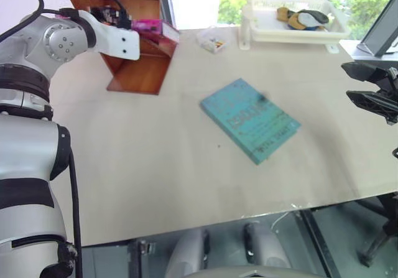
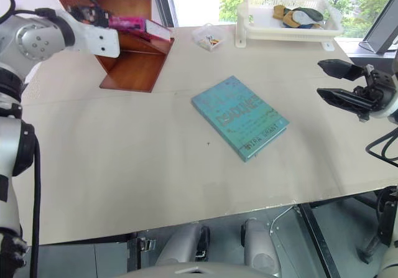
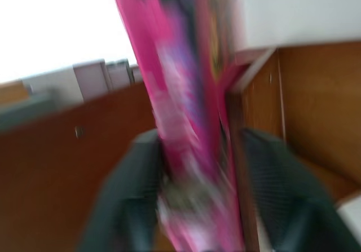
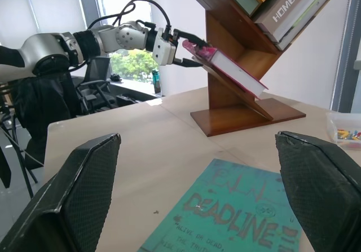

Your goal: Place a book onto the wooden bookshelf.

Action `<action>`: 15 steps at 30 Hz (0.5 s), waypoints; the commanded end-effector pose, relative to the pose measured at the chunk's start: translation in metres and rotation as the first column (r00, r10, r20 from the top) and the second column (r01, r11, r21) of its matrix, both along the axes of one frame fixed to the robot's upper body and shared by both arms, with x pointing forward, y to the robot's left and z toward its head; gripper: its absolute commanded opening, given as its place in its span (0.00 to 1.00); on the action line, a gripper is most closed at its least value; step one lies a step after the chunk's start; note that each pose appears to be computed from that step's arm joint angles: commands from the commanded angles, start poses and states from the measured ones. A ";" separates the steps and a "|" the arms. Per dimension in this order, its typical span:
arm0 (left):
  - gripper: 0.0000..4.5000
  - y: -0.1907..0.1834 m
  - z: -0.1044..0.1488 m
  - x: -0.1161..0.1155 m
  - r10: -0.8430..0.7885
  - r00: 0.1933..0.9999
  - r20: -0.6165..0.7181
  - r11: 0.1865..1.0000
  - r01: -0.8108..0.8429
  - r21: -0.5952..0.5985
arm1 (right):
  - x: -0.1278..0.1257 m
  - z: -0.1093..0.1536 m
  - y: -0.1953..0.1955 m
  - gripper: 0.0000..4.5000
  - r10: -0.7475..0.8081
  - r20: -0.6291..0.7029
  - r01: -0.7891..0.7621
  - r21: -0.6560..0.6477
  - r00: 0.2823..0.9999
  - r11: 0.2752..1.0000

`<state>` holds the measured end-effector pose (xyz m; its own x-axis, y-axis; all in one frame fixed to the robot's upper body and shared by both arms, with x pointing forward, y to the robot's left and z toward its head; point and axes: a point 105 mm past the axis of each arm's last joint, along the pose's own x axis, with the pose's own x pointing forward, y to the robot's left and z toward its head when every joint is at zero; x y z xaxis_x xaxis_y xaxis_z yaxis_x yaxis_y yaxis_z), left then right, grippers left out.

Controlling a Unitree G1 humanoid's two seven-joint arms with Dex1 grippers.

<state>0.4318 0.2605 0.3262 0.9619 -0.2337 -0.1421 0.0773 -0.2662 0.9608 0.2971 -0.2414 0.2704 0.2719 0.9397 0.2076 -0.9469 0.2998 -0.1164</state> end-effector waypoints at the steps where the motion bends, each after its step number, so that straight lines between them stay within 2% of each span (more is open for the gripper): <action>1: 0.99 0.010 0.027 -0.006 0.034 0.995 0.092 0.999 -0.035 0.004 | -0.005 0.015 -0.005 1.00 0.001 0.077 -0.001 0.006 0.997 1.000; 8: 0.99 0.029 0.040 -0.015 0.082 0.986 0.143 0.996 -0.087 0.027 | -0.004 0.014 -0.009 1.00 -0.005 0.076 0.005 -0.002 0.997 1.000; 12: 0.99 0.031 0.075 -0.036 0.014 0.957 0.291 0.999 -0.022 0.025 | -0.004 0.013 -0.011 1.00 -0.015 0.076 0.015 -0.008 0.997 1.000; 13: 0.99 0.032 0.085 -0.043 -0.003 0.947 0.321 0.998 0.023 -0.057 | -0.004 0.012 -0.012 1.00 -0.017 0.073 0.018 -0.012 0.997 1.000; 15: 0.99 0.036 0.088 -0.055 -0.036 0.955 0.295 0.964 0.111 -0.242 | -0.005 0.009 -0.014 1.00 -0.020 0.066 0.021 -0.018 0.998 1.000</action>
<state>0.3948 0.2950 0.3888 0.9621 -0.2470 0.1152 -0.1519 -0.1352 0.9791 0.3017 -0.2495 0.2666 0.3013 0.9311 0.2057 -0.9373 0.3288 -0.1152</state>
